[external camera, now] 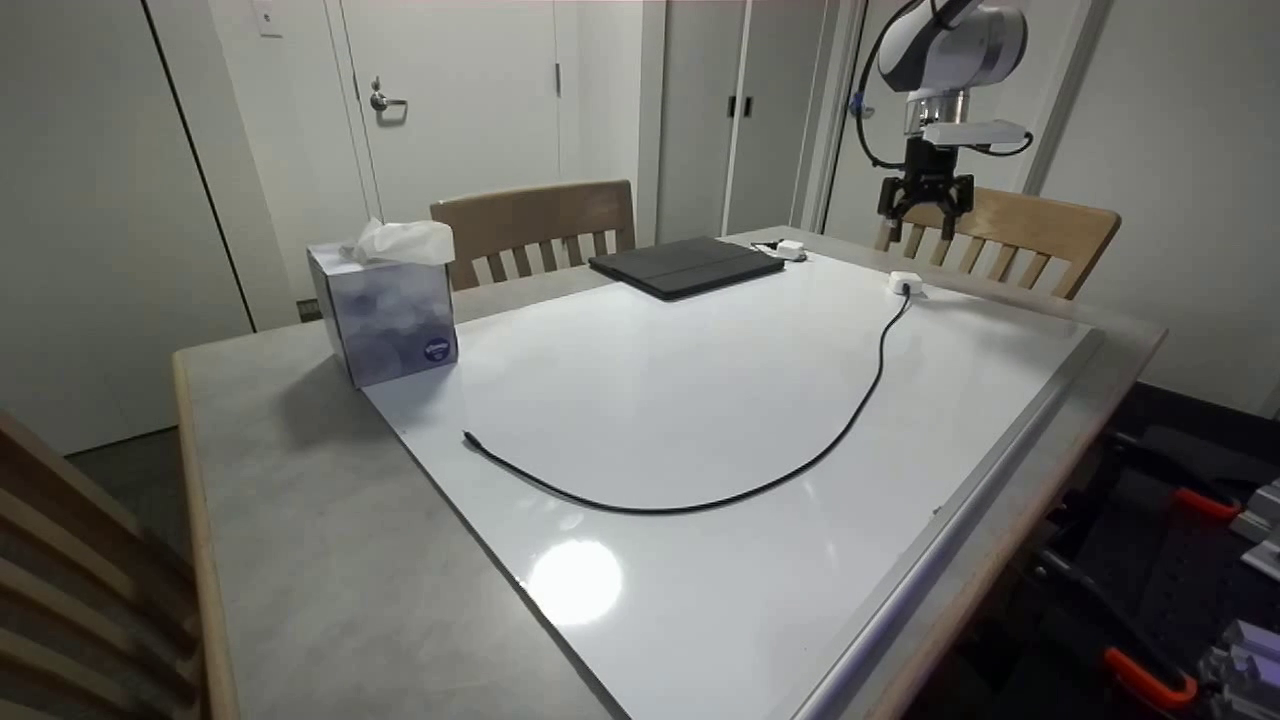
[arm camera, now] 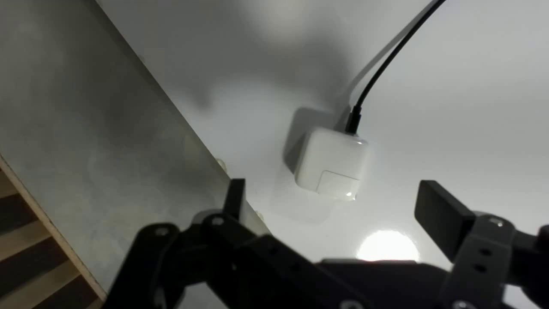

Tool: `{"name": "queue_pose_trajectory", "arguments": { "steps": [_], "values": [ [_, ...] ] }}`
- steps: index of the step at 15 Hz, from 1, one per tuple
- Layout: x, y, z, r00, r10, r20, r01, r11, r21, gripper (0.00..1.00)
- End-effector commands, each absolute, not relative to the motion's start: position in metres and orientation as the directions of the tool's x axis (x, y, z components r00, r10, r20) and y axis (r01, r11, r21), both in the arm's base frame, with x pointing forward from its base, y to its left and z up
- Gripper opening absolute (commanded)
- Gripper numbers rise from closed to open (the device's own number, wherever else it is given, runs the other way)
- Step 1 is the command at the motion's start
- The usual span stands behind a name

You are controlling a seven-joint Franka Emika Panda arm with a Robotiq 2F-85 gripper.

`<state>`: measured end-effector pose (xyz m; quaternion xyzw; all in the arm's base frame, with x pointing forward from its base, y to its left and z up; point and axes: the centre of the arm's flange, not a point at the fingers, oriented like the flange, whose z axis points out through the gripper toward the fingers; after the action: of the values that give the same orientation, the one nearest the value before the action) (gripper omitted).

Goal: Wind the charger on the table

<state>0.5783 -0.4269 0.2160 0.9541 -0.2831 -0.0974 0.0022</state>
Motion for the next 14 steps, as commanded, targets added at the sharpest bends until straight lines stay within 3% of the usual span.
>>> {"name": "queue_pose_trajectory", "arguments": {
  "steps": [1,14],
  "values": [
    [0.562,-0.437,0.202,0.768,-0.600,-0.225,-0.606,-0.794,0.051,1.00],
    [0.564,-0.420,0.173,0.787,-0.568,-0.242,-0.572,-0.818,0.059,1.00]
  ]
}}
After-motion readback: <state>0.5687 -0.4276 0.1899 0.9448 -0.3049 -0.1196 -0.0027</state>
